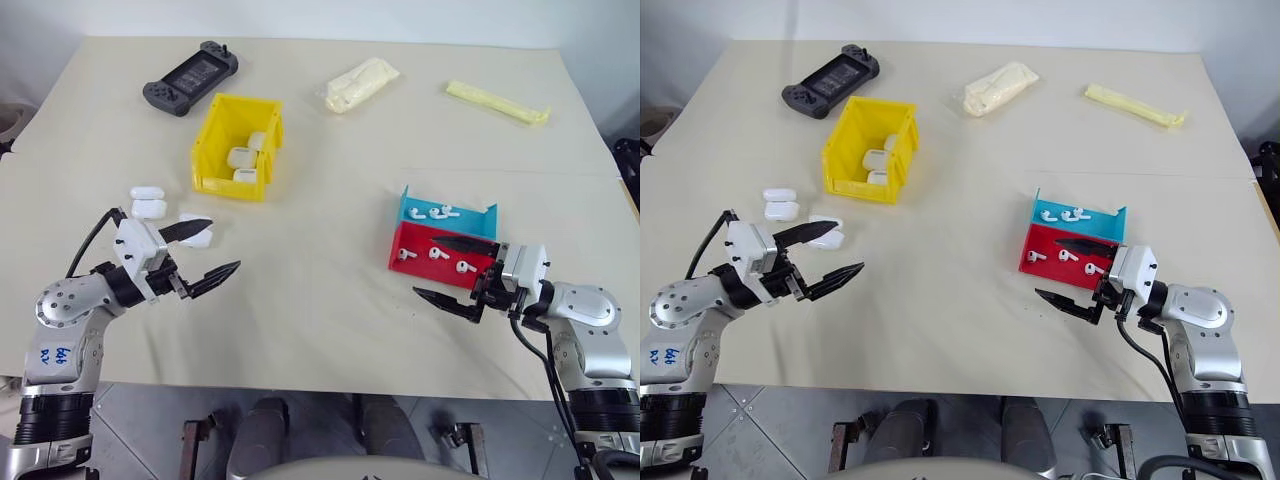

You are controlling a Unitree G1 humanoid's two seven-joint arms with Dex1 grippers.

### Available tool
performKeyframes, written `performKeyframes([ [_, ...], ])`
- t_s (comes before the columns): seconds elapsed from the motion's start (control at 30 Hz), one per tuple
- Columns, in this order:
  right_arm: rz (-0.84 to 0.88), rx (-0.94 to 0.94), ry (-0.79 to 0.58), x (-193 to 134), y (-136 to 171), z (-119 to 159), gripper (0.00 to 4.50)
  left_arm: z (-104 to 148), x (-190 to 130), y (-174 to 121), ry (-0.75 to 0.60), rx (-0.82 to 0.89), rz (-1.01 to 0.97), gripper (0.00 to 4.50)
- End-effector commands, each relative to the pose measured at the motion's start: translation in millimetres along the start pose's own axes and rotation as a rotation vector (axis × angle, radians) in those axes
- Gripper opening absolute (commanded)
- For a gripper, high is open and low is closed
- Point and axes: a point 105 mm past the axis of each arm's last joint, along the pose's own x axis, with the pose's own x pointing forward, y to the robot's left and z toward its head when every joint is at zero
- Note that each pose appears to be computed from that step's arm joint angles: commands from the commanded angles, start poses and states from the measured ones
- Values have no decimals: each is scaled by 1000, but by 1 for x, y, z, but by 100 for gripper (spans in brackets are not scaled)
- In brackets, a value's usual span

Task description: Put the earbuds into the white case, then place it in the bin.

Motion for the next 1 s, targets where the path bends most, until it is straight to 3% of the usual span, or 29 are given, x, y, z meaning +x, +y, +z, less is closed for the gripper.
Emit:
performKeyframes([
  [0.03,-2,-24,-38,0,-1,9,450,12,-8,16,-31,28,106,445],
  [0.27,93,-12,-163,34,11,30,450,-1,-64,30,13,-138,416,445],
  [0.37,125,-17,-240,52,18,46,450,-22,-97,18,114,-172,599,445],
  [0.5,140,-27,-278,61,21,57,450,-29,-108,7,136,-242,705,445],
  [0.77,119,-40,-267,62,14,59,450,-24,-80,-9,200,-413,676,445],
  [1.0,108,-36,-242,59,15,59,450,-18,-39,14,496,-520,626,445],
])
